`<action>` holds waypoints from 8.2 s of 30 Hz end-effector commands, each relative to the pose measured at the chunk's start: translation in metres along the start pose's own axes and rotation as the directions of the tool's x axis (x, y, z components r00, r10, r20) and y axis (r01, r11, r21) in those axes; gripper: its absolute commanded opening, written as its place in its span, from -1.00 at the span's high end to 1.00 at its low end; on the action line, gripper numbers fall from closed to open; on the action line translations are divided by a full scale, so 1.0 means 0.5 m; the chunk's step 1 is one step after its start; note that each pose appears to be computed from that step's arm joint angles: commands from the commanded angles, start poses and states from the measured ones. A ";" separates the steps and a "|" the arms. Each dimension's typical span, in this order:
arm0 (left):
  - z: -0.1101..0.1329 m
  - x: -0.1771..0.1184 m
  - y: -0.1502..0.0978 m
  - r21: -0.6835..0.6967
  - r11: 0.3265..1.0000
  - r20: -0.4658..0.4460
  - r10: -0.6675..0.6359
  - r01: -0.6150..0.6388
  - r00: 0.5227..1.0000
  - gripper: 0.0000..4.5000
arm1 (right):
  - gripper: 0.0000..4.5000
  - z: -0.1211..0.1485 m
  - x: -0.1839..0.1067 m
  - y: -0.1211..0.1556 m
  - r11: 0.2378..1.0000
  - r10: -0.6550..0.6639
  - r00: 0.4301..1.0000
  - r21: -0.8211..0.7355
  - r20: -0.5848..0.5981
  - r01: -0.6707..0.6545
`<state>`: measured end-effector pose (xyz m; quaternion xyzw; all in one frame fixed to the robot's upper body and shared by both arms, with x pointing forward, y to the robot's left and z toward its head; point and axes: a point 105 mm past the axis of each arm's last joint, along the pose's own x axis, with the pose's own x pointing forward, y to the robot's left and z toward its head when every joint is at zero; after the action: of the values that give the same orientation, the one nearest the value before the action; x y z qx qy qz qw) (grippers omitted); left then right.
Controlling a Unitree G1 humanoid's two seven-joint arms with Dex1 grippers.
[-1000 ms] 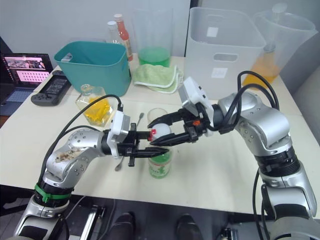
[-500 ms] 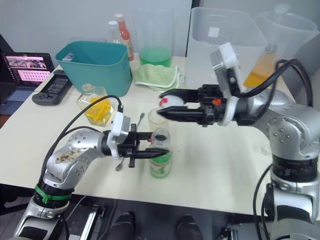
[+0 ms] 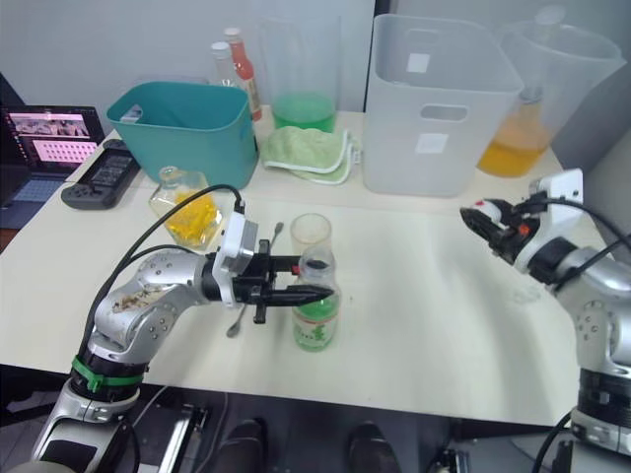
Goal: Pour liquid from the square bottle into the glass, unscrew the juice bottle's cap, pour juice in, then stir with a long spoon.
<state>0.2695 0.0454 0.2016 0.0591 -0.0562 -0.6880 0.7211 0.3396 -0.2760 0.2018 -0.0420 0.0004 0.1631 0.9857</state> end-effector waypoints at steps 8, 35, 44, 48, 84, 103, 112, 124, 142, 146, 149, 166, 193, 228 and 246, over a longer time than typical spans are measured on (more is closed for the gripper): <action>0.000 -0.040 0.013 0.008 0.998 -0.031 0.063 -0.063 0.998 0.33 | 0.28 -0.100 0.006 -0.045 0.983 -0.185 0.982 -0.001 -0.029 0.185; 0.035 -0.064 0.036 -0.016 0.996 0.038 0.091 -0.091 0.995 0.33 | -1.00 0.001 0.029 0.014 0.991 -0.086 0.983 0.118 0.165 0.067; 0.048 -0.138 0.044 0.027 0.988 -0.009 0.153 -0.152 0.988 0.33 | -1.00 0.140 0.020 0.199 0.869 0.496 0.859 -0.061 0.130 -0.492; 0.080 -0.186 0.027 0.049 0.980 -0.024 0.194 -0.192 0.981 0.33 | -1.00 0.141 -0.001 0.249 0.763 0.646 0.761 -0.078 0.059 -0.642; 0.086 -0.114 0.282 0.714 0.565 -0.030 0.614 -0.413 0.789 0.33 | -1.00 0.048 -0.086 0.362 0.738 0.675 0.738 0.002 -0.019 -0.675; 0.058 -0.078 0.297 0.958 0.227 -0.005 0.625 -0.176 0.780 0.33 | -1.00 0.046 -0.101 0.345 0.777 0.628 0.777 -0.016 -0.035 -0.629; 0.031 -0.076 0.293 0.966 0.217 -0.022 0.612 -0.142 0.790 0.33 | -1.00 0.048 -0.102 0.339 0.795 0.607 0.794 -0.007 -0.029 -0.607; 0.024 -0.057 0.289 0.978 0.174 -0.015 0.599 -0.112 0.800 0.33 | -1.00 0.051 -0.104 0.332 0.821 0.571 0.821 0.018 -0.012 -0.571; 0.012 -0.047 0.282 0.996 0.077 -0.014 0.595 -0.040 0.804 0.33 | -1.00 0.057 -0.102 0.325 0.845 0.533 0.846 0.045 0.019 -0.533; 0.013 -0.040 0.276 0.998 0.054 -0.010 0.583 -0.027 0.813 0.33 | -1.00 0.060 -0.099 0.325 0.847 0.529 0.848 0.046 0.028 -0.530; 0.014 -0.037 0.273 0.999 0.035 -0.009 0.576 -0.013 0.818 0.33 | -1.00 0.063 -0.094 0.328 0.846 0.530 0.847 0.043 0.036 -0.531; 0.018 -0.032 0.269 0.996 -0.084 0.017 0.565 0.037 0.825 0.33 | -1.00 0.070 -0.080 0.333 0.848 0.527 0.848 0.035 0.052 -0.529; 0.008 -0.038 0.280 0.999 0.023 0.006 0.612 -0.025 0.791 0.33 | -1.00 0.076 -0.074 0.336 0.843 0.535 0.843 0.030 0.057 -0.537; 0.116 -0.224 0.175 0.198 0.543 0.064 0.824 -0.816 0.563 0.33 | -1.00 0.103 -0.003 0.373 0.608 0.788 0.611 0.066 0.074 -0.792; 0.125 -0.454 0.053 0.076 0.283 0.083 0.954 -0.956 0.289 0.33 | -1.00 0.109 -0.011 0.358 0.453 0.891 0.453 0.004 0.006 -0.891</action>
<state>0.2799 0.2596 0.2513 0.0404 -0.0935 -0.1443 0.9843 0.2782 -0.1055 0.2318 -0.0204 0.0435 0.6490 0.7593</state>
